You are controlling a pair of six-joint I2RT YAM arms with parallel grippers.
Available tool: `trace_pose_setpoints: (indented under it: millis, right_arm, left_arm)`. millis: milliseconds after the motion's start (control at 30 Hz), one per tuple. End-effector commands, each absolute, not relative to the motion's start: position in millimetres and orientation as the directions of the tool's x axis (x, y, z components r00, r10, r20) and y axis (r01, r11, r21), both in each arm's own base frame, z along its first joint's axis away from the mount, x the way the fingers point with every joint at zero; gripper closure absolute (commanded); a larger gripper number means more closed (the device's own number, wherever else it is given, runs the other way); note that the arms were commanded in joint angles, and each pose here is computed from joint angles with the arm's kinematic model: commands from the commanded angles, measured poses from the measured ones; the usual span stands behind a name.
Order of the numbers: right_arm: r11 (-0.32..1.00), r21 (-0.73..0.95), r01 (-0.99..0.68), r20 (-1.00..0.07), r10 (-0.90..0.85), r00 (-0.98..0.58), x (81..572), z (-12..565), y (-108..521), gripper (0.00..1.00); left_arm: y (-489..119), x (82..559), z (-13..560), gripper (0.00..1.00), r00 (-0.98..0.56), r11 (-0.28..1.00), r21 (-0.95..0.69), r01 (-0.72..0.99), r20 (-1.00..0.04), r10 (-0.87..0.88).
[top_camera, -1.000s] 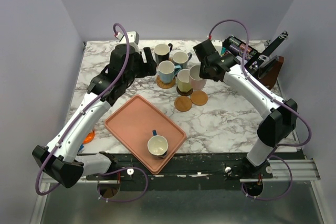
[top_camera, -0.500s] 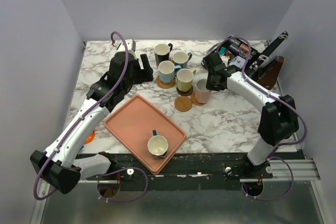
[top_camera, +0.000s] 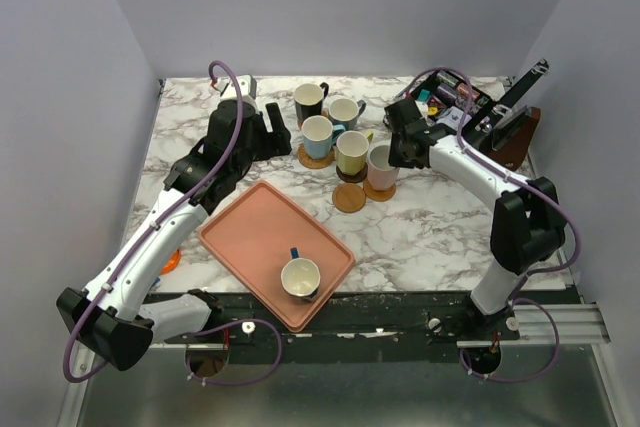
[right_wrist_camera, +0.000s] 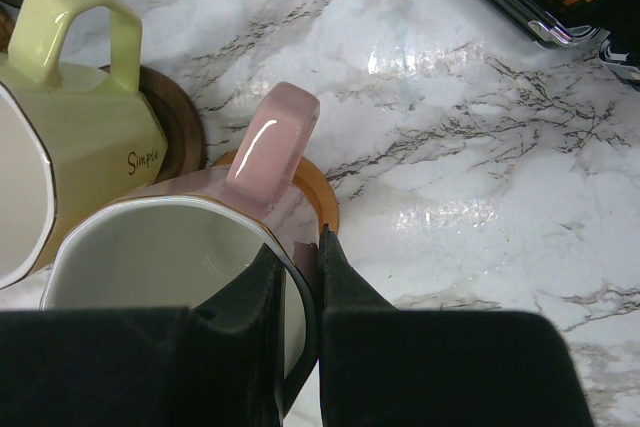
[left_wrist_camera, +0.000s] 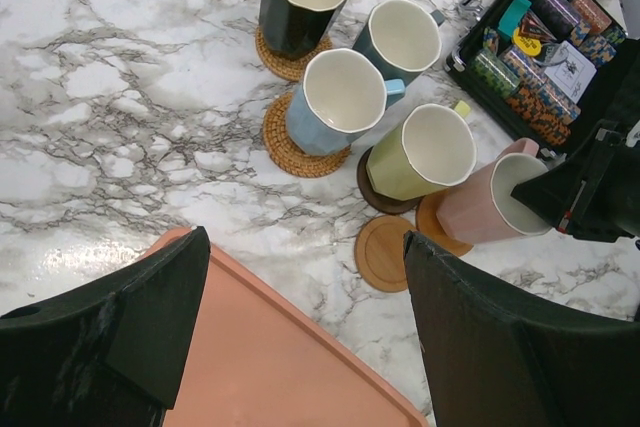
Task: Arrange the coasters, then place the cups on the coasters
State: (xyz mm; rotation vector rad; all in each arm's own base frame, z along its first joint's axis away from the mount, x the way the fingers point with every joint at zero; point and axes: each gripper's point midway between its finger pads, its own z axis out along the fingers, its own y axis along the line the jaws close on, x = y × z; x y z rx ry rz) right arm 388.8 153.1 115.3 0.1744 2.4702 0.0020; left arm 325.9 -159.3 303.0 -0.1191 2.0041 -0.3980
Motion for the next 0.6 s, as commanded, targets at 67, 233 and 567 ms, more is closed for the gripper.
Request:
trace_pose_setpoints:
  millis: [67,233,567]
  right_arm:
    - [0.991,0.078,0.110,-0.655,0.134,-0.744,406.6,128.9,164.6,0.99]
    - [0.991,0.067,0.112,-0.647,0.128,-0.752,405.5,123.3,163.4,0.99]
    - [0.992,0.040,0.118,-0.632,0.116,-0.766,403.2,112.0,159.7,0.99]
  left_arm:
    - [-153.0,326.1,303.2,0.14,-0.439,0.939,-0.336,0.067,-0.855,-0.275]
    - [-152.4,326.1,301.2,0.14,-0.442,0.940,-0.336,0.063,-0.854,-0.275]
    - [-152.3,326.4,300.0,0.14,-0.445,0.939,-0.338,0.062,-0.852,-0.276]
